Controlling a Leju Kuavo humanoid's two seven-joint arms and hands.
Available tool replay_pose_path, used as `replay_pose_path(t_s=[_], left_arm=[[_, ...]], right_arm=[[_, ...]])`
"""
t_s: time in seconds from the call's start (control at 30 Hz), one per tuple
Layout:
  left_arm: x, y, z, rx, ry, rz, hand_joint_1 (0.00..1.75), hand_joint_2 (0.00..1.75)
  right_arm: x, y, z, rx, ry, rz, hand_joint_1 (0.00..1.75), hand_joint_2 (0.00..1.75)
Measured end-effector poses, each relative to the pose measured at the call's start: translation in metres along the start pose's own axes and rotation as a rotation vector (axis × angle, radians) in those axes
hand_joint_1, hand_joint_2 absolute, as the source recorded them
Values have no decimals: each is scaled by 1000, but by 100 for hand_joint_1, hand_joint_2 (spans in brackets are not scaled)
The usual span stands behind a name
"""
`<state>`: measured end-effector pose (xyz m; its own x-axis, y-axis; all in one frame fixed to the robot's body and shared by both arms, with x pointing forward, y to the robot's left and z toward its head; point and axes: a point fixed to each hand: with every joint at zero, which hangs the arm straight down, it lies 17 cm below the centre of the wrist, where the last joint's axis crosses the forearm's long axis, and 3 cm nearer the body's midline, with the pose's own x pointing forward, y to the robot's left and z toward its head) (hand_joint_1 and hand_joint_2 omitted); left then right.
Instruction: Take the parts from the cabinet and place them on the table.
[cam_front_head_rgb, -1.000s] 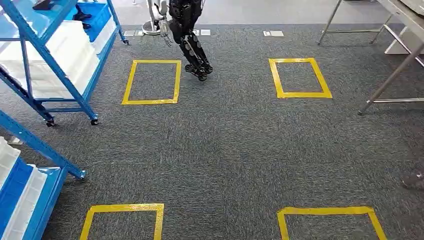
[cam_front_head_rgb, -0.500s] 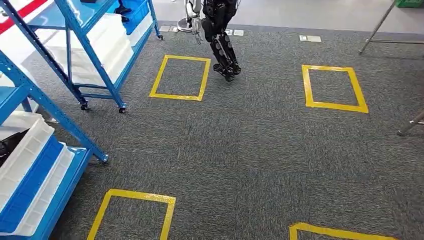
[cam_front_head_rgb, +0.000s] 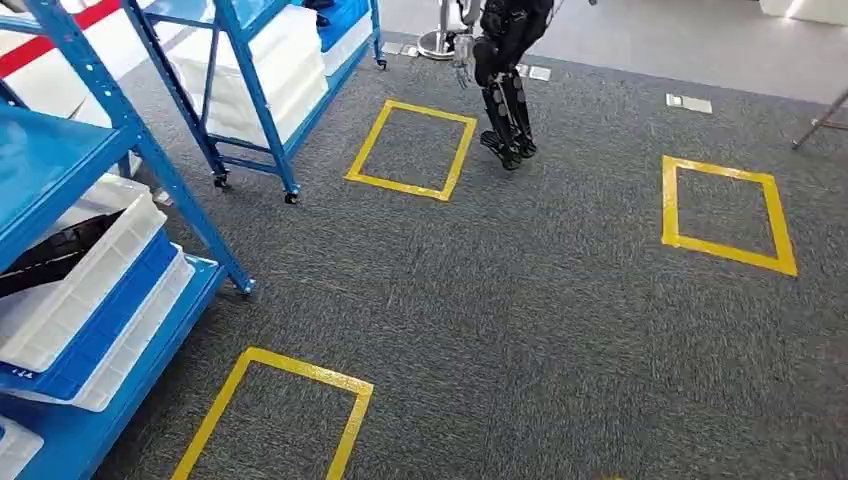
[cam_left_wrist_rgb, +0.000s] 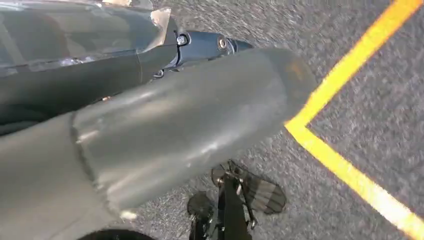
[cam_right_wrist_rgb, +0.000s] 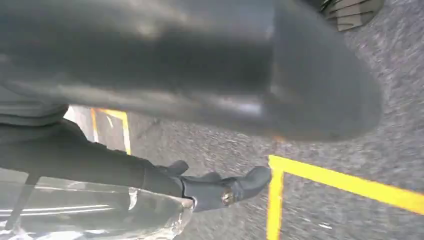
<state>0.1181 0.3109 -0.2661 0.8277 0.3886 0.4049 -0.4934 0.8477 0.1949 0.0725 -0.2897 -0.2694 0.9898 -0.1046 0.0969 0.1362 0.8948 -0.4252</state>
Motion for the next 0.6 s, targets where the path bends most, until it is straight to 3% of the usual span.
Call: replay_pose_path(t_s=[0.6], left_arm=[[1,0,0,0,-4,-3,0,0]], right_arm=[[-5,-4,-2,-10,-12,24,0,0]])
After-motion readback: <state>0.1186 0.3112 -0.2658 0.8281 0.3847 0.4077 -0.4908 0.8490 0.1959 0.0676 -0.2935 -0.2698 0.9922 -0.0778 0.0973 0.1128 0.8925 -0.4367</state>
